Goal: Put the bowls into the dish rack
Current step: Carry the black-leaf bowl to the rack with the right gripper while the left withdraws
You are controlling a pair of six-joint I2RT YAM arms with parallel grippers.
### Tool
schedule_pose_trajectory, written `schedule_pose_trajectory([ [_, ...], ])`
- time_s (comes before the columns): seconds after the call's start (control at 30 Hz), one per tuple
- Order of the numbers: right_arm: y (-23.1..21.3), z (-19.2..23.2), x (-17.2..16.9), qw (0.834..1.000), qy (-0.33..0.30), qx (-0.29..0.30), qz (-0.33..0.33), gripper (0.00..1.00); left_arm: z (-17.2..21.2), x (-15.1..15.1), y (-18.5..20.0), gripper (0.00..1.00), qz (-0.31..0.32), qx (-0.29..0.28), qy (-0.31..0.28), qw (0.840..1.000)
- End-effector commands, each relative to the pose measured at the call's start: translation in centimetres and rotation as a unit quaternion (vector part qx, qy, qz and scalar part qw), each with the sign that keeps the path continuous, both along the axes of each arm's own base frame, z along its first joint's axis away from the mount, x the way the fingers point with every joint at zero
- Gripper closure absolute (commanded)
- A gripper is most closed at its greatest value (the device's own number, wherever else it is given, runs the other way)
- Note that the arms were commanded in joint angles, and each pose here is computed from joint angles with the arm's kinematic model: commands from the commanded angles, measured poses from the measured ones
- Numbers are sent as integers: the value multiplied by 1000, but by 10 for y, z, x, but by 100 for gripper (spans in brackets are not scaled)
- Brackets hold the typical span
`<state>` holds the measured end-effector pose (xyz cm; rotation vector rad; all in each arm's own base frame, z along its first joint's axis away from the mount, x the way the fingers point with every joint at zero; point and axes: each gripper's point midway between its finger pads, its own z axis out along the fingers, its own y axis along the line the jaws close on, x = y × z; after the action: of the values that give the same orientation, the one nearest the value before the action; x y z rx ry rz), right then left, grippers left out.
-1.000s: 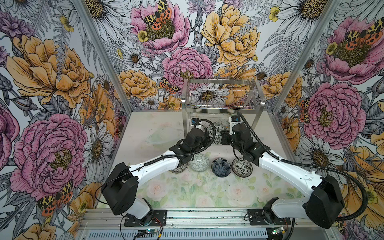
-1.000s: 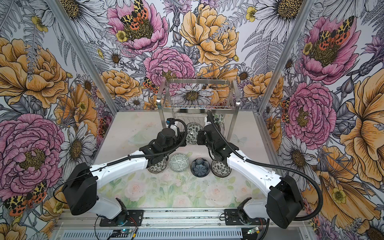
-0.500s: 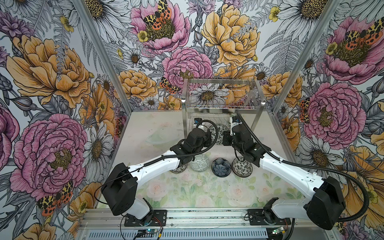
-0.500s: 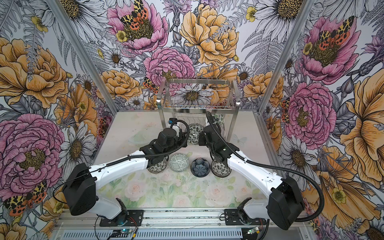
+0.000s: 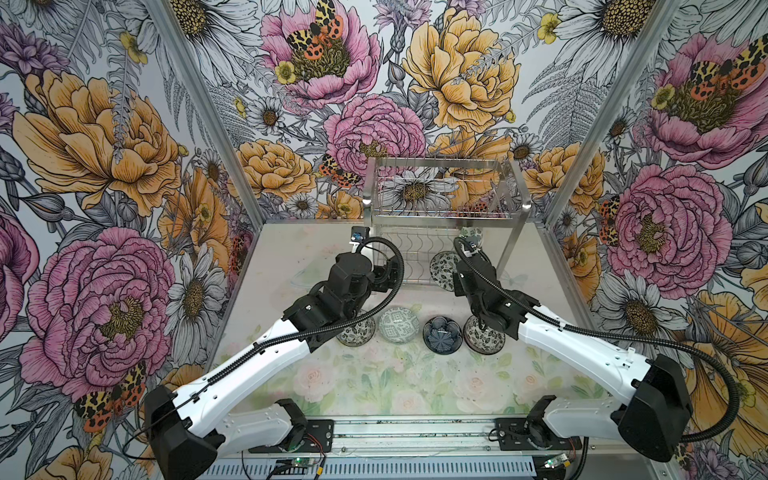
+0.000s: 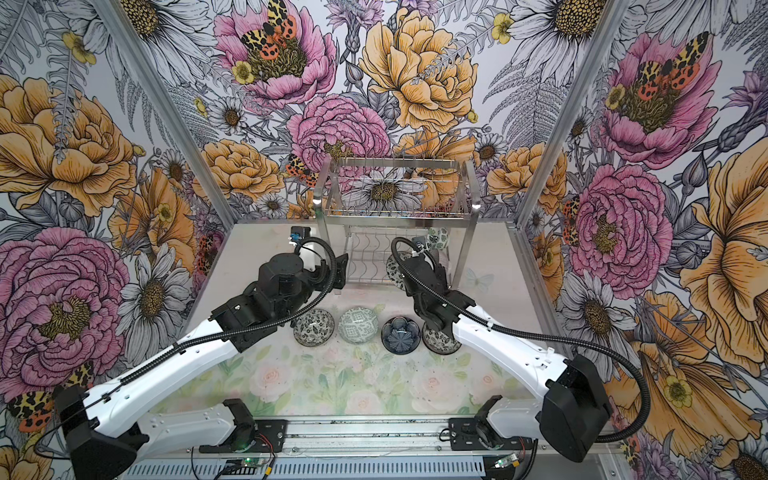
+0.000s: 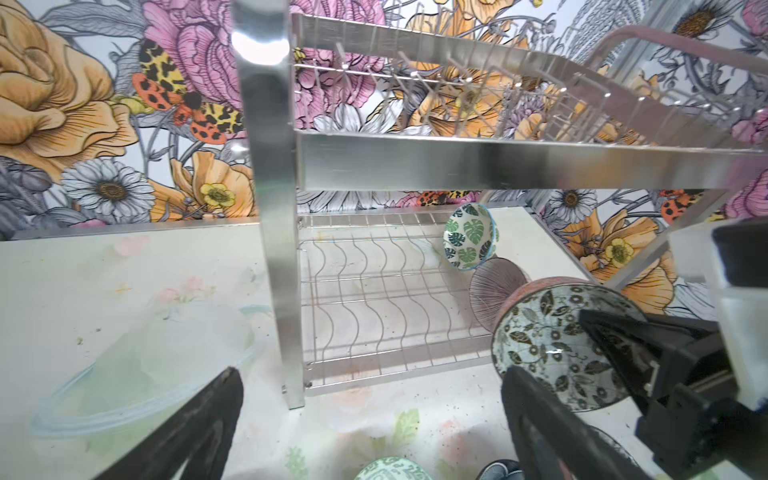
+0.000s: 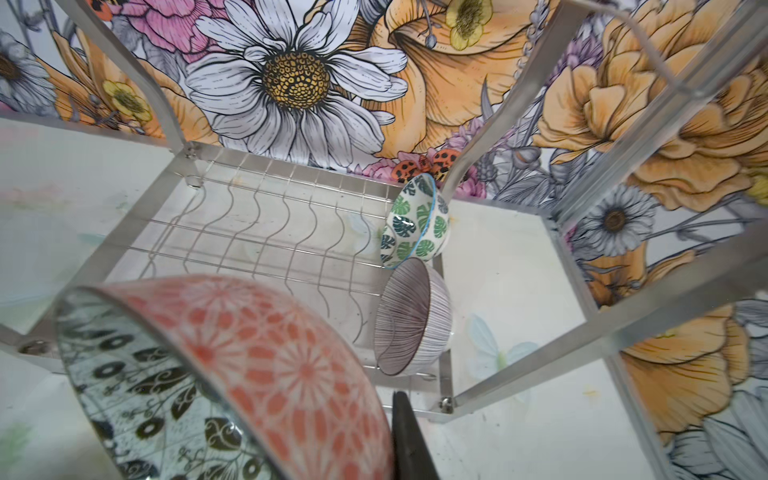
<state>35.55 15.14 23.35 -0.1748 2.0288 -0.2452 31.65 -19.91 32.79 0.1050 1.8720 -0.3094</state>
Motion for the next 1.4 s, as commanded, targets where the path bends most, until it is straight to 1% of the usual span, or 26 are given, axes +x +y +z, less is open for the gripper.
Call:
schedule_pose_trajectory([
  [0.0,-11,29,10,995,-46,-73,-46,100,-27,-2,31,1,28,37,33,998],
  [0.1,-8,29,16,991,-50,-109,-51,100,-34,-2,49,1,41,31,45,998],
  [0.33,6,28,32,987,-64,-144,-43,100,-45,4,71,1,58,29,63,996],
  [0.53,22,27,52,979,-76,-188,-28,100,-50,13,74,1,59,27,68,996],
  [0.77,40,23,80,966,-85,-245,-11,100,-49,22,75,1,60,34,64,996],
  [1.1,33,1,125,947,-66,-313,-23,100,-53,25,87,2,69,31,69,995],
  [1.37,22,-15,156,936,-48,-344,-51,100,-58,26,91,1,72,31,74,994],
])
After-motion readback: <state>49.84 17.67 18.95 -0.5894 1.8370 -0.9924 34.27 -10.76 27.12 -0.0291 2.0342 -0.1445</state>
